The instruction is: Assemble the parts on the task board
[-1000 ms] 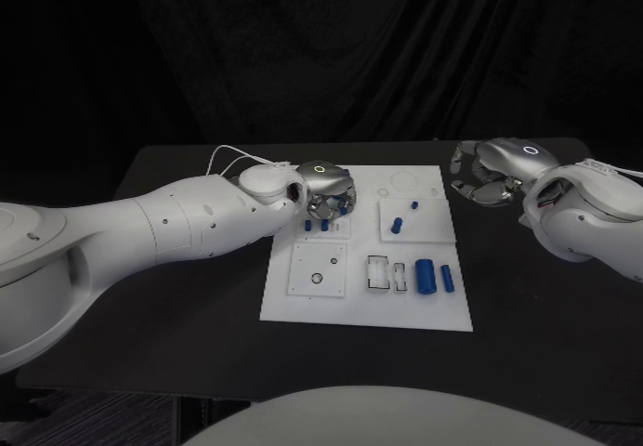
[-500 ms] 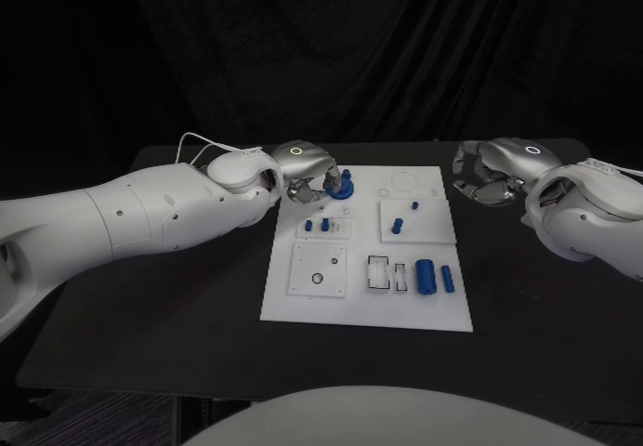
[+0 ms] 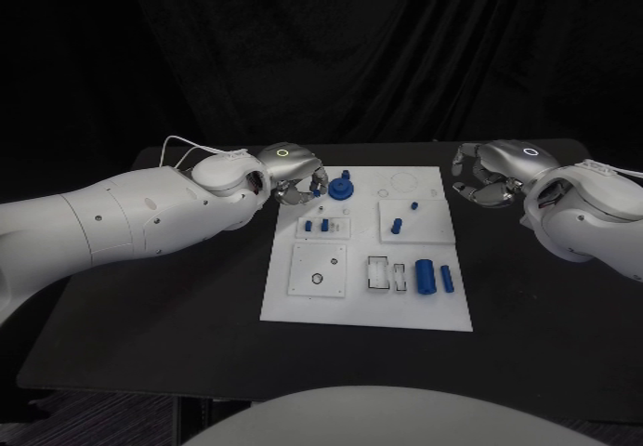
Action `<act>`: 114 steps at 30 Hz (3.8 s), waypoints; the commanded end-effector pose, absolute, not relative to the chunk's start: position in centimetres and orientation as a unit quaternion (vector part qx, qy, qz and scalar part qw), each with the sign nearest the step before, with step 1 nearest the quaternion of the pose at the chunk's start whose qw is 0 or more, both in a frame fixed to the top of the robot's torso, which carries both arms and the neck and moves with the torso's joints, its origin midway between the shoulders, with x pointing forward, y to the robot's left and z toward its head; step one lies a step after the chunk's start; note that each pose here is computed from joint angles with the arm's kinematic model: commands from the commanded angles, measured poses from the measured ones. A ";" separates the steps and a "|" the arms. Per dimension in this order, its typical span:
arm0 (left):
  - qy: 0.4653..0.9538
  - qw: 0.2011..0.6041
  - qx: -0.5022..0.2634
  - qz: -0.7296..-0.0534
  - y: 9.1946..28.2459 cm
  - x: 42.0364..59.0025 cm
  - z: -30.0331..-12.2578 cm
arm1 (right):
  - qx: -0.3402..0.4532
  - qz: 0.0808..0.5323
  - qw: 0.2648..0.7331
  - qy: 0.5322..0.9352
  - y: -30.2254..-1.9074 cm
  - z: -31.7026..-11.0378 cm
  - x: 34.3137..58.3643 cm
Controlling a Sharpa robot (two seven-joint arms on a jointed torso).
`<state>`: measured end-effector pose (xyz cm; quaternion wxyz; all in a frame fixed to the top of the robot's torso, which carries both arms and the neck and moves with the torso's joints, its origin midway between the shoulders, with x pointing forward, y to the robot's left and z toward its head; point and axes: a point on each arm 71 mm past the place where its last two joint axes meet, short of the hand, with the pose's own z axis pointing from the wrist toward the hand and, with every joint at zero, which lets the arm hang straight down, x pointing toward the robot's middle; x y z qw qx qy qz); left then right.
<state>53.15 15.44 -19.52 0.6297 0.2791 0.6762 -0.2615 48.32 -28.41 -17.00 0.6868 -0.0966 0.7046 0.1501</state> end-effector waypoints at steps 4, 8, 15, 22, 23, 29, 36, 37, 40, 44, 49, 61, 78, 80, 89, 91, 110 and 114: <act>0.692 0.614 0.278 -0.259 15.3 52.9 -20.6 | -0.092 0.144 0.686 0.707 -28.6 -17.2 48.2; 0.696 0.611 0.276 -0.258 15.1 52.8 -21.1 | -0.092 0.145 0.686 0.707 -28.6 -17.2 48.1; 0.698 0.610 0.274 -0.257 14.7 52.8 -21.7 | -0.093 0.145 0.685 0.708 -28.6 -17.2 48.1; 0.700 0.608 0.272 -0.255 14.6 52.8 -21.9 | -0.093 0.145 0.684 0.709 -28.6 -17.3 48.1; 0.702 0.607 0.272 -0.254 14.6 52.9 -21.9 | -0.093 0.145 0.684 0.709 -28.6 -17.3 48.1; 0.707 0.603 0.272 -0.251 14.5 53.0 -22.0 | -0.093 0.144 0.683 0.710 -28.5 -17.3 48.1; 0.708 0.603 0.271 -0.247 14.4 53.1 -22.1 | -0.093 0.144 0.683 0.710 -28.5 -17.3 48.1; 0.709 0.603 0.271 -0.247 14.3 53.2 -22.1 | -0.093 0.144 0.683 0.710 -28.5 -17.3 48.1; 0.710 0.601 0.272 -0.246 14.2 53.2 -22.2 | -0.093 0.144 0.683 0.710 -28.5 -17.3 48.1; 0.713 0.597 0.273 -0.247 14.1 53.2 -22.3 | -0.093 0.144 0.683 0.710 -28.4 -17.3 48.2; 0.715 0.594 0.274 -0.247 13.9 53.1 -22.6 | -0.093 0.144 0.682 0.711 -28.4 -17.3 48.2; 0.721 0.588 0.274 -0.245 13.9 53.1 -22.9 | -0.092 0.142 0.681 0.712 -28.4 -17.3 48.2; 0.726 0.585 0.271 -0.241 14.2 53.1 -23.0 | -0.092 0.140 0.679 0.715 -28.5 -17.4 48.2; 0.726 0.584 0.271 -0.240 14.2 53.1 -23.1 | -0.092 0.139 0.679 0.715 -28.5 -17.4 48.2; 0.731 0.580 0.270 -0.235 14.3 53.1 -23.2 | -0.092 0.139 0.678 0.716 -28.4 -17.4 48.2; 0.732 0.580 0.270 -0.235 14.3 53.2 -23.2 | -0.092 0.139 0.678 0.716 -28.5 -17.4 48.2; 0.705 0.618 0.256 -0.234 15.6 53.6 -22.6 | -0.092 0.138 0.676 0.718 -28.6 -17.4 48.1; 0.670 0.655 0.250 -0.243 16.9 53.6 -21.8 | -0.093 0.142 0.679 0.714 -28.7 -17.3 48.0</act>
